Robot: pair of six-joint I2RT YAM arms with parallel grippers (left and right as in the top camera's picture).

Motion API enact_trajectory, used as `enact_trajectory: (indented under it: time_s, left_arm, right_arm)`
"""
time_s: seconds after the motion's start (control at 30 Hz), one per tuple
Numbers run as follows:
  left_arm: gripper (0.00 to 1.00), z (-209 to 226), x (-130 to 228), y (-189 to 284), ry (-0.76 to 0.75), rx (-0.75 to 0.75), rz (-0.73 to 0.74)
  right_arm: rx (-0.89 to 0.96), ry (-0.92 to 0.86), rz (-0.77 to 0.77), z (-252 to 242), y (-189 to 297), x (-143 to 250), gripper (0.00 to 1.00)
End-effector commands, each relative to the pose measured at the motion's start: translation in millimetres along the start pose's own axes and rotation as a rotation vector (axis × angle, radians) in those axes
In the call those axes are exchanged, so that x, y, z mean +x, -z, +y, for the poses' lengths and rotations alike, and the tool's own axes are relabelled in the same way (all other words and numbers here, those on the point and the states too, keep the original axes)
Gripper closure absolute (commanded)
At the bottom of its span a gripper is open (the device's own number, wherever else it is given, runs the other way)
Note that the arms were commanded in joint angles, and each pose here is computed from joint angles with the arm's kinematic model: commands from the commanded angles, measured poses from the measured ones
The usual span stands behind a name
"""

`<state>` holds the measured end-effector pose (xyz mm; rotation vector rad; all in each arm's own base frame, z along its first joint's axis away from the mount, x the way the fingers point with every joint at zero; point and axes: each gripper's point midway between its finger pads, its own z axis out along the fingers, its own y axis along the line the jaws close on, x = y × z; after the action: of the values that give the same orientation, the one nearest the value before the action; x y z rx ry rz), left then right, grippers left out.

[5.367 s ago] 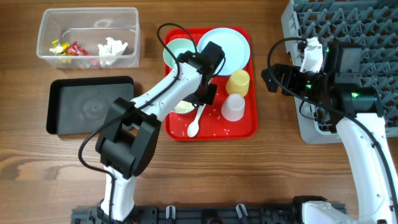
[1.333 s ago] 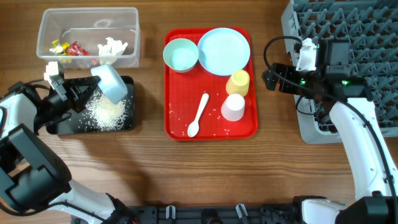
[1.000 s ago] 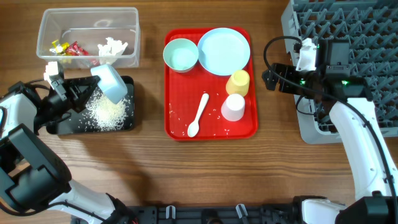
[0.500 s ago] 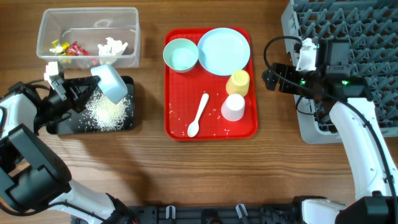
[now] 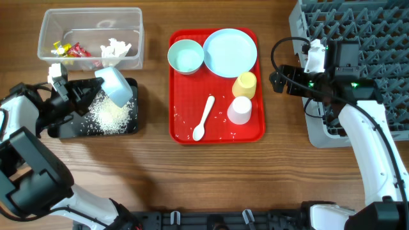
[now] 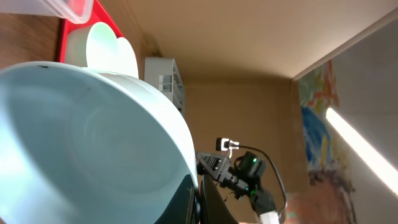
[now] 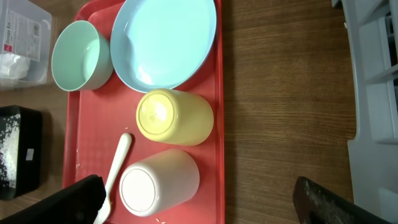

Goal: Sort waste into correct bins and load items into the dishwasher rack
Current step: 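Place the empty blue bowl back on the red tray with the left gripper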

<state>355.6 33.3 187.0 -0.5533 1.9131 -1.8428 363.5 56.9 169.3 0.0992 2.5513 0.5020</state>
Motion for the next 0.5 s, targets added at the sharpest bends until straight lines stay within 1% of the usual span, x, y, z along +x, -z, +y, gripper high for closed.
enact_trajectory:
  time_s: [0.0,0.03,0.2,0.27,0.33,0.4,0.47]
  left_arm:
    - [0.96,-2.8,18.9,-34.0,-0.125,-0.043,0.119]
    - [0.96,-1.2,24.0,-43.6,-0.151,-0.068,0.155]
    - [0.96,17.2,62.1,-108.9,-0.353,-0.296,0.411]
    - [0.96,29.9,76.9,-131.9,-0.437,-0.443,0.502]
    - [0.96,45.7,86.5,-151.0,-0.516,-0.631,0.551]
    - [0.96,57.4,95.9,-165.6,-0.600,-0.754,0.577]
    - [0.96,73.2,99.9,-173.7,-0.712,-0.923,0.581]
  right_arm:
    - [-0.004,0.000,-0.009,2.5,0.1,-5.2,0.00]
    - [-0.005,-0.001,-0.009,2.4,0.1,-5.3,0.00]
    - [-0.020,-0.001,-0.006,5.1,0.2,-4.6,0.00]
    - [-0.023,-0.001,-0.004,5.6,0.2,-4.3,0.00]
    - [-0.023,-0.001,-0.004,5.7,0.1,-4.2,0.00]
    - [-0.023,-0.001,-0.005,5.7,0.1,-4.5,0.00]
    - [-0.023,-0.001,-0.005,5.6,0.2,-4.4,0.00]
